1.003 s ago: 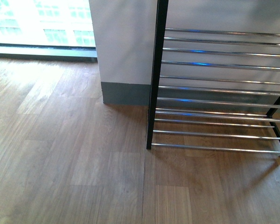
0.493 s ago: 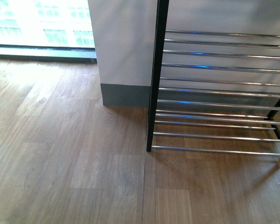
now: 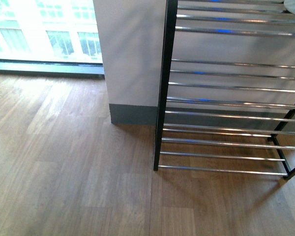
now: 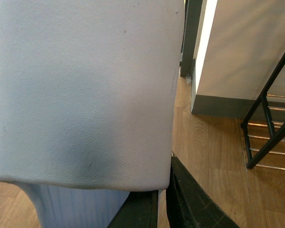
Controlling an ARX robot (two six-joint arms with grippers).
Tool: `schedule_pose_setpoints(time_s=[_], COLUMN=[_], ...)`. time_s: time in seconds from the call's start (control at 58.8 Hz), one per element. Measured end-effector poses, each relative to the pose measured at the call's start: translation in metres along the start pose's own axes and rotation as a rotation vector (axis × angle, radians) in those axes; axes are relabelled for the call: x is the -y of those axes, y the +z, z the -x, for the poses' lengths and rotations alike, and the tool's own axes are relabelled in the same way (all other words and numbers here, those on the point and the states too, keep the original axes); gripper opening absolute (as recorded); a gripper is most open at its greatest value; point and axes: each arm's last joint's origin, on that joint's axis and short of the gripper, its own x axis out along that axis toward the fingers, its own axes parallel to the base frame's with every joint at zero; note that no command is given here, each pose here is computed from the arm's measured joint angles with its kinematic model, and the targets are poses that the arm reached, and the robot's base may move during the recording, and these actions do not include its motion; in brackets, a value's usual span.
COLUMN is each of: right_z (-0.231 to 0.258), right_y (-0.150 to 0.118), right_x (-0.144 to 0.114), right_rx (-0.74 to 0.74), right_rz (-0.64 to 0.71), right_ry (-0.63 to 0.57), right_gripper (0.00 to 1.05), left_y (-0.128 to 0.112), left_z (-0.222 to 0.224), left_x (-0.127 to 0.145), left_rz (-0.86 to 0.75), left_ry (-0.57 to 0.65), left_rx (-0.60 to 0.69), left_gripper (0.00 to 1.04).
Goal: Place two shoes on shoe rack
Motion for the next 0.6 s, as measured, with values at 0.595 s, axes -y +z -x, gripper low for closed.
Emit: schedule_pose_setpoints(time_s=[0.595], right_z=[0.007], right_y=[0.025], right_x=[-0.013], right_rx=[0.162], right_rz=[-0.114], right_ry=[0.111], right_gripper=[0.01], left_y=[0.0], left_z=[0.0], left_x=[0.0], left_rz=[0.0], left_ry=[0.0], left_rx=[0.0], left_gripper=[0.02])
